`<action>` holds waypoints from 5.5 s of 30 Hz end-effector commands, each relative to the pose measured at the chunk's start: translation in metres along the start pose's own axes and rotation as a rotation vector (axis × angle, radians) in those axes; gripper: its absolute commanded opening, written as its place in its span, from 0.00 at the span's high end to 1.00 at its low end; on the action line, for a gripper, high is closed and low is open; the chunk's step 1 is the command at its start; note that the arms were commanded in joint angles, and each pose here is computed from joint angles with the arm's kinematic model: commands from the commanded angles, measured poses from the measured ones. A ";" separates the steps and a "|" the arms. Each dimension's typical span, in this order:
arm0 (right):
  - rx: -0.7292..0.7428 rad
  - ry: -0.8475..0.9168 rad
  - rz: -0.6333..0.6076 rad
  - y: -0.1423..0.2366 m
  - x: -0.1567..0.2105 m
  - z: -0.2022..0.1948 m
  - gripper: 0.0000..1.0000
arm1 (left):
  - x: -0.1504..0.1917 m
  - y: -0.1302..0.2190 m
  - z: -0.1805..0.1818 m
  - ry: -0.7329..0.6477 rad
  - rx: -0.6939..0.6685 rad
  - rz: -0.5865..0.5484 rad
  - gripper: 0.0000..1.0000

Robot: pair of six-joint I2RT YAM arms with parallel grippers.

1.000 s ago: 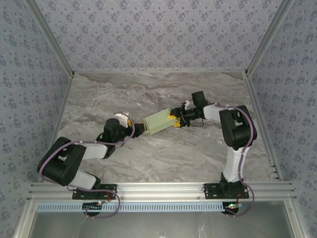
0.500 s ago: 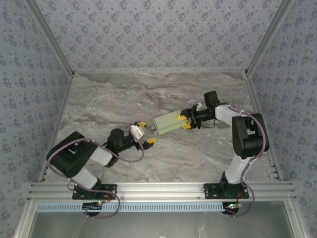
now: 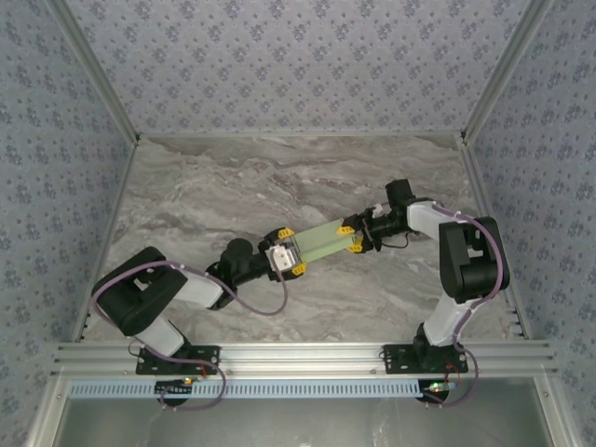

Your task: Fold the paper box

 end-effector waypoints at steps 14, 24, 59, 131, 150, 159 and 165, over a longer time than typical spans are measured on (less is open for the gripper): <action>0.011 -0.042 -0.008 0.002 0.017 -0.006 0.58 | 0.016 -0.045 -0.026 -0.280 0.059 0.181 0.41; 0.010 -0.038 -0.041 0.012 0.023 -0.004 0.38 | 0.010 -0.037 -0.023 -0.198 0.127 0.200 0.58; 0.453 1.326 -0.453 0.046 0.051 0.045 0.48 | 0.012 -0.009 0.007 0.275 0.584 0.175 0.60; 0.633 1.044 -0.811 0.039 0.045 0.036 0.87 | -0.031 -0.038 0.096 0.571 0.083 0.164 0.56; 0.618 1.034 -0.806 0.037 0.046 0.038 0.87 | -0.018 -0.045 0.105 0.665 0.131 0.211 0.69; 0.607 1.039 -0.801 0.036 0.047 0.040 0.87 | -0.005 -0.058 0.107 0.665 0.193 0.233 0.82; 0.609 1.044 -0.796 0.035 0.047 0.040 0.87 | -0.011 -0.060 0.108 0.640 0.216 0.198 0.84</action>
Point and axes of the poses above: each hand's point on the last joint's axis, 136 mm out from that joint toward the fingers, its own y axis back along the fingers, its own z axis along the line the jaws close on, x = y × z, the point moved 3 cm from there along y, back along the fingers, and after that the axes turned 4 degrees about -y, right-handed, at the moved point
